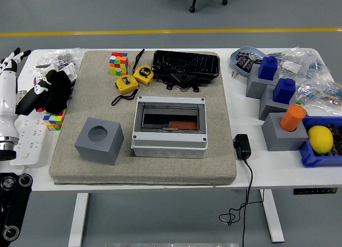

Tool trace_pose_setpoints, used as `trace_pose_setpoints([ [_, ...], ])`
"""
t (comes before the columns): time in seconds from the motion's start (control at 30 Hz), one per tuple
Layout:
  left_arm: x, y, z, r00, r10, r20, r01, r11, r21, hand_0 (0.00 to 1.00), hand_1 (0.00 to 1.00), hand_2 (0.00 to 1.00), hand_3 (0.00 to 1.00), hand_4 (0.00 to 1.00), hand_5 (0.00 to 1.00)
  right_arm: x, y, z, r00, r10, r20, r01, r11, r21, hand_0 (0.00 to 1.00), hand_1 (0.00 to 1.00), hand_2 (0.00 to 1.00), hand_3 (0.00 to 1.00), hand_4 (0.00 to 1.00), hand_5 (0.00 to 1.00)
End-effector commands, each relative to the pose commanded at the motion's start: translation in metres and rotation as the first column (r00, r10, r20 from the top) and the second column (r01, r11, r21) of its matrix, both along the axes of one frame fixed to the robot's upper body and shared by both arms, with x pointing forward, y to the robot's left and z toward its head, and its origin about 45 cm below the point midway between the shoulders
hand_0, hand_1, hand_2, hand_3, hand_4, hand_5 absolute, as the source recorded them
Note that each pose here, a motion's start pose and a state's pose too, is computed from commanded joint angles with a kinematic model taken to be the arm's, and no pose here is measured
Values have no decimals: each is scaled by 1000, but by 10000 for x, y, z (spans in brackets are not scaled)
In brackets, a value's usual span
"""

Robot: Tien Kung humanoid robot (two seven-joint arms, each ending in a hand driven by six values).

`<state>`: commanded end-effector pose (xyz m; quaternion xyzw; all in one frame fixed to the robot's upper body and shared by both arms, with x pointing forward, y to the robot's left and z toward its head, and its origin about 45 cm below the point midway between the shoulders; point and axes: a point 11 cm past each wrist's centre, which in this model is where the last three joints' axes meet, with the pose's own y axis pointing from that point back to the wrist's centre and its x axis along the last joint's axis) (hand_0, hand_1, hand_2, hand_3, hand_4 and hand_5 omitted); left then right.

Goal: Fetch the battery,place it into the box,close the lid of the box

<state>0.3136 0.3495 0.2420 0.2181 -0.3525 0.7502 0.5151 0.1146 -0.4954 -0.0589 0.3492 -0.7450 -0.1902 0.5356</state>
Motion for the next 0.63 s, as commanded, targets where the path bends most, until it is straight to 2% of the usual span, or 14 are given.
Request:
trace_pose_setpoints([
  [0.13,-8,-15,9,1000,-2,19,2,1000,-4,998,998,957,865,998,998,0,16,-25,995,-80,62,75,994,83,998,998,939,171,667,2],
  [0.2,-23,-51,22,998,-5,55,5,1000,-9,998,998,941,849,998,998,-1,39,-50,988,-124,92,109,982,152,998,998,939,170,661,2],
  [0.3,-33,-65,32,997,-4,75,5,1000,-11,998,998,941,849,998,998,10,62,-64,985,-141,105,119,974,191,998,998,939,170,661,2],
  [0.47,-53,-56,70,993,9,114,-7,1000,-13,998,998,924,825,998,998,57,143,-108,965,-220,143,159,923,350,998,998,926,169,643,2],
  [0.63,-56,-42,95,991,14,130,-12,1000,-16,998,998,924,825,998,998,130,197,-109,958,-235,167,146,895,422,998,998,926,169,643,2],
])
